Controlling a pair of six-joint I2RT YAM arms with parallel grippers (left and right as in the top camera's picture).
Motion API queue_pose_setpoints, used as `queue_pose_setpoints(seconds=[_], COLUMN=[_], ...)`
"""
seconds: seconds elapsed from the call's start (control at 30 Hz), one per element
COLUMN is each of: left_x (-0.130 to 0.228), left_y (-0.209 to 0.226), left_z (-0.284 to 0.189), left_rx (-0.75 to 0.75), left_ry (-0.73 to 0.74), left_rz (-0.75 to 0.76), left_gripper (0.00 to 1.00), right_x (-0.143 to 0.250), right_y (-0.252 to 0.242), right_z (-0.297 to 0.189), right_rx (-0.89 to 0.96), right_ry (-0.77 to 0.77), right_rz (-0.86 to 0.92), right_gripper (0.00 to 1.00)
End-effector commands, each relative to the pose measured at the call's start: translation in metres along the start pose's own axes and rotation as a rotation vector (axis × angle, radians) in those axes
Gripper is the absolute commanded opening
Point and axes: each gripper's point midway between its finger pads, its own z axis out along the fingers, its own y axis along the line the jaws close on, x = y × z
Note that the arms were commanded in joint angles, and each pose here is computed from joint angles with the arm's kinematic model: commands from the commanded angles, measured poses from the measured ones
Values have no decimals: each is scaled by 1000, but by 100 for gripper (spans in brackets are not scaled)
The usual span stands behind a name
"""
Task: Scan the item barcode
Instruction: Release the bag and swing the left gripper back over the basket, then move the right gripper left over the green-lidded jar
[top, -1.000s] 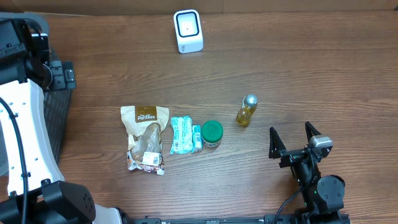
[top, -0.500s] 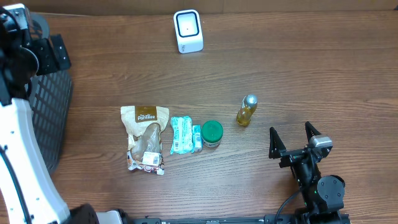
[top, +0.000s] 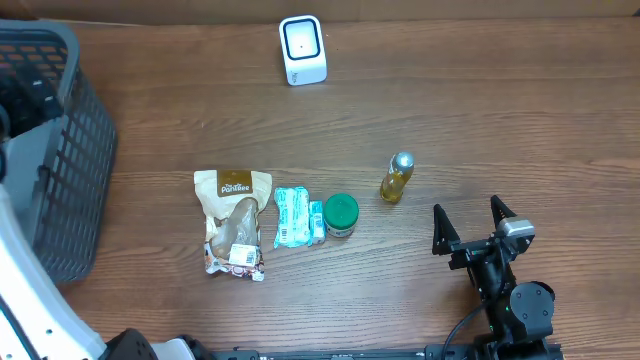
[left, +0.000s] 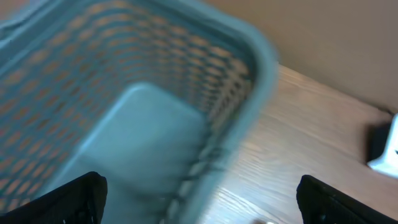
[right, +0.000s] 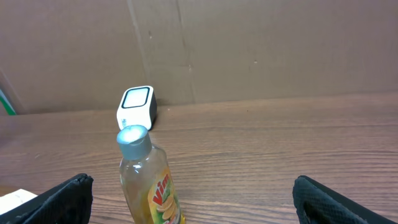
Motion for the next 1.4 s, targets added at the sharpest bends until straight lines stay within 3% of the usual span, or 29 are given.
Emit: queue_pose_setpoints(seconds=[0.0, 1.37], left_x=[2, 9], left_y=[20, 31], left_z=[3, 8], left_rx=[10, -1], left_ry=[10, 33], left_rz=[-94, -142], left_gripper=[100, 100], right_x=[2, 2], right_y=[1, 1], right_z=[0, 0], right_rx=[-7, -6], right_ry=[-1, -1], right_rz=[0, 0], right_gripper=[100, 100])
